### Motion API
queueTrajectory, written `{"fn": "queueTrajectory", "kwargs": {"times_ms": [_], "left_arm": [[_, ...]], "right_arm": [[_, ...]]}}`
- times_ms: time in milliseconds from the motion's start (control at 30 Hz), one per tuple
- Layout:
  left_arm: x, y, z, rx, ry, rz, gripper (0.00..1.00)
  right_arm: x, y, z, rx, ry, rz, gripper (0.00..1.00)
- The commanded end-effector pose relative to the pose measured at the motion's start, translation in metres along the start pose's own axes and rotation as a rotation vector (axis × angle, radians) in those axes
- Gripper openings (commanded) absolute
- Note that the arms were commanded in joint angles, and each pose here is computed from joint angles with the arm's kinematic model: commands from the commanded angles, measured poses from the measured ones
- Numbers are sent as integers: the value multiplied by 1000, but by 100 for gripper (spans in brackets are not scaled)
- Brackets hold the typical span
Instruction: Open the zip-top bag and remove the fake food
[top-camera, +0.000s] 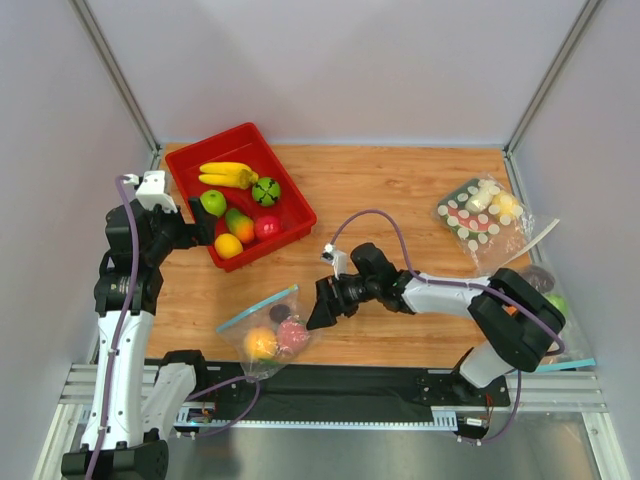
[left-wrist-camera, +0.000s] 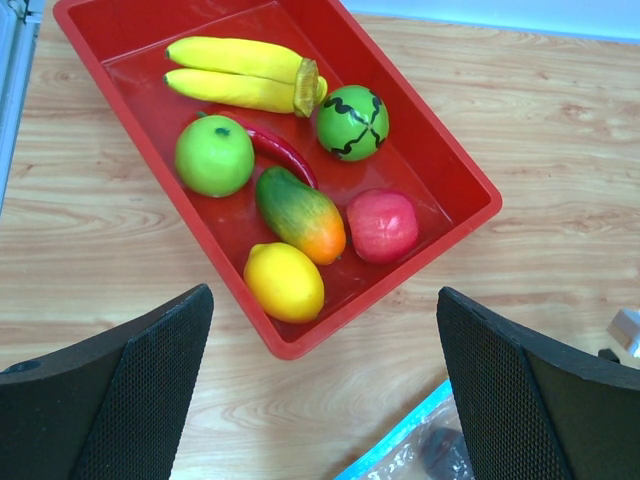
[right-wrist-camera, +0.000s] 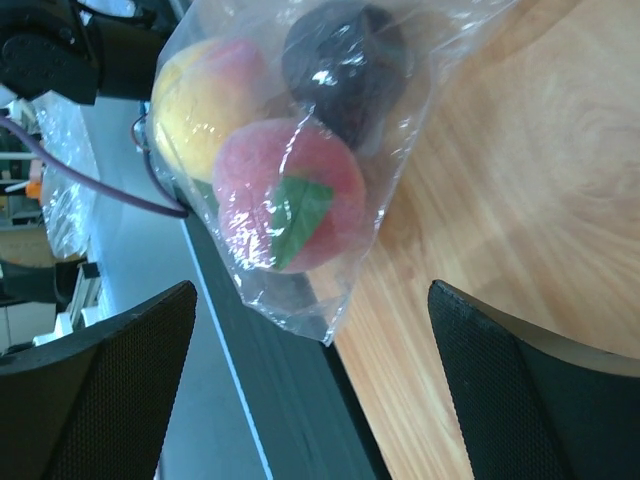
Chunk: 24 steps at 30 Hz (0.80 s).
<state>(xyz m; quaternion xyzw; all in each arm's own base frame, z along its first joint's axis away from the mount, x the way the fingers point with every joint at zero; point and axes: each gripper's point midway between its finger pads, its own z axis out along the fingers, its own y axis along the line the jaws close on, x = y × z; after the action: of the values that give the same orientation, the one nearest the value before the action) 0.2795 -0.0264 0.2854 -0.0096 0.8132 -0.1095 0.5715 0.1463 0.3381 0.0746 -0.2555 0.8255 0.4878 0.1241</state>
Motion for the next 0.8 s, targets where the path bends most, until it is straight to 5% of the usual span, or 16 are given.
{"fn": "queueTrajectory", "kwargs": {"times_ms": [0,233,367,567,767], "left_arm": [[-13,-2,-1,10,-43,19,99],[-11,0,1,3,-35,16,99],[-11,0,1,3,-37,19,99],[-11,0,1,6,-36,22,99],[-9,0,2,10,-33,21,99]], "right_arm": [[5,27,5,-123,3,-37,100],[11,39,14,-181,6,-47,97],[5,39,21,-187,-7,-60,85],[-1,34,32,-196,-20,-44,49],[-13,35,33,-183,-47,-65,0]]}}
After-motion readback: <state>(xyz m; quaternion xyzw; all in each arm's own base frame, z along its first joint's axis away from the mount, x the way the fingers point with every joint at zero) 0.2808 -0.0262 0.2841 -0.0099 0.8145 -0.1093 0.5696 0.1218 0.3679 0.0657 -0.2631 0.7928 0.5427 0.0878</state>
